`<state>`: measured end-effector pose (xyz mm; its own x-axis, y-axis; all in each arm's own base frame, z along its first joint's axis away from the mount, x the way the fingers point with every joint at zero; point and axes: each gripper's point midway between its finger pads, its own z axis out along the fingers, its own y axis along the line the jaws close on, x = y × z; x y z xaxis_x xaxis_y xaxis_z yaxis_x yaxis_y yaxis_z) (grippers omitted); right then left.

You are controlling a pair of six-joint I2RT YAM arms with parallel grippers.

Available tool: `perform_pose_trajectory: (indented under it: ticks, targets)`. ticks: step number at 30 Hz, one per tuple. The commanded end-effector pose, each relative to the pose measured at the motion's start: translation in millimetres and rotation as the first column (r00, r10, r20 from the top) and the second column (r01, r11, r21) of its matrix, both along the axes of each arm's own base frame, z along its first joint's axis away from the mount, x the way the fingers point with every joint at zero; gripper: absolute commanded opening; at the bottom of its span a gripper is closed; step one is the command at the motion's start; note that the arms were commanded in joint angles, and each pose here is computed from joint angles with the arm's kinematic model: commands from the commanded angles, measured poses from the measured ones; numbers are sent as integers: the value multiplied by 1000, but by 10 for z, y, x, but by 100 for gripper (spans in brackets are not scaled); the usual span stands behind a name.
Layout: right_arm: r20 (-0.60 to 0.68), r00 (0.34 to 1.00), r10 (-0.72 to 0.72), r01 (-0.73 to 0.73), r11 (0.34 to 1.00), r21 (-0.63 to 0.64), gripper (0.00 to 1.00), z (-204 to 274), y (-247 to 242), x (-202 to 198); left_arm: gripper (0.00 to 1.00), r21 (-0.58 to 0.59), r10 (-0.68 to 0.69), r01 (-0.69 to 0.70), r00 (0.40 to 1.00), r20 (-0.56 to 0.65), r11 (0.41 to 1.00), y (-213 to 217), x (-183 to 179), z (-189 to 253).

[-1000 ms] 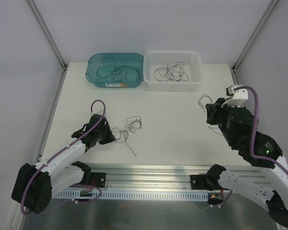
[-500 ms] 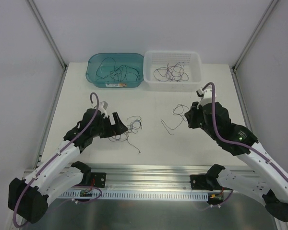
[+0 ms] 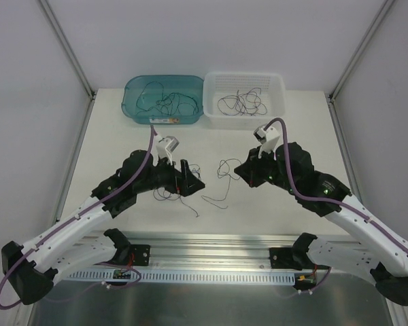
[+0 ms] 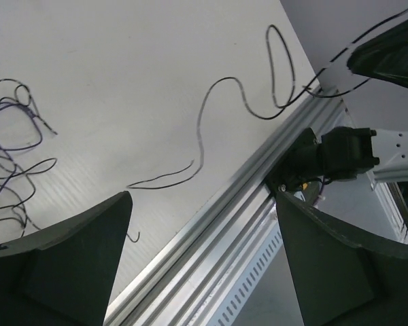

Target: Untangle the cables

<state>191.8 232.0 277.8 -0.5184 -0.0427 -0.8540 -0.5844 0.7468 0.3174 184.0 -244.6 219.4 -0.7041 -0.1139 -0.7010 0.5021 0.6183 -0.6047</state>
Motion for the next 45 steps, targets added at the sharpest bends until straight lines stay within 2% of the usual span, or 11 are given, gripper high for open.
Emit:
perform_pose_trajectory:
  ticks: [1,9,17,18,23,26,29,32,36,39,45]
  targets:
    - [36,994,102,-104,992,71,1,156,220,-95,87,-53,-62,71,985,158,996,-254,28,404]
    - [21,990,138,-139,987,81,1,86,348,-169,79,-75,-104,122,971,215,990,-635,16,570]
    - [17,984,177,-177,980,95,1,49,426,-257,60,-35,1,6,978,211,999,-660,252,450]
    - [20,984,176,-177,980,96,1,50,415,-259,57,-33,10,-3,978,210,999,-659,272,444]
    - [23,986,163,-164,983,86,1,7,380,-256,1,-36,-17,25,980,197,999,-735,253,435]
    - [21,989,146,-147,987,69,3,-41,331,-243,0,-49,-23,34,978,208,998,-748,248,515]
    - [24,992,127,-128,991,46,11,-85,265,-237,0,-64,-12,28,972,233,998,-745,269,641]
    - [43,995,95,-96,995,22,27,-85,152,-216,0,-75,8,12,966,257,997,-737,315,767]
    - [75,995,59,-58,998,-16,68,-90,-25,-215,0,-77,31,-7,951,309,997,-738,402,1044]
    - [99,995,31,-27,999,-40,80,-106,-171,-225,0,-59,42,-23,936,349,998,-728,496,1232]
    - [132,991,-25,33,998,-59,92,-175,-438,-264,0,-28,142,-142,907,397,989,-472,999,1533]
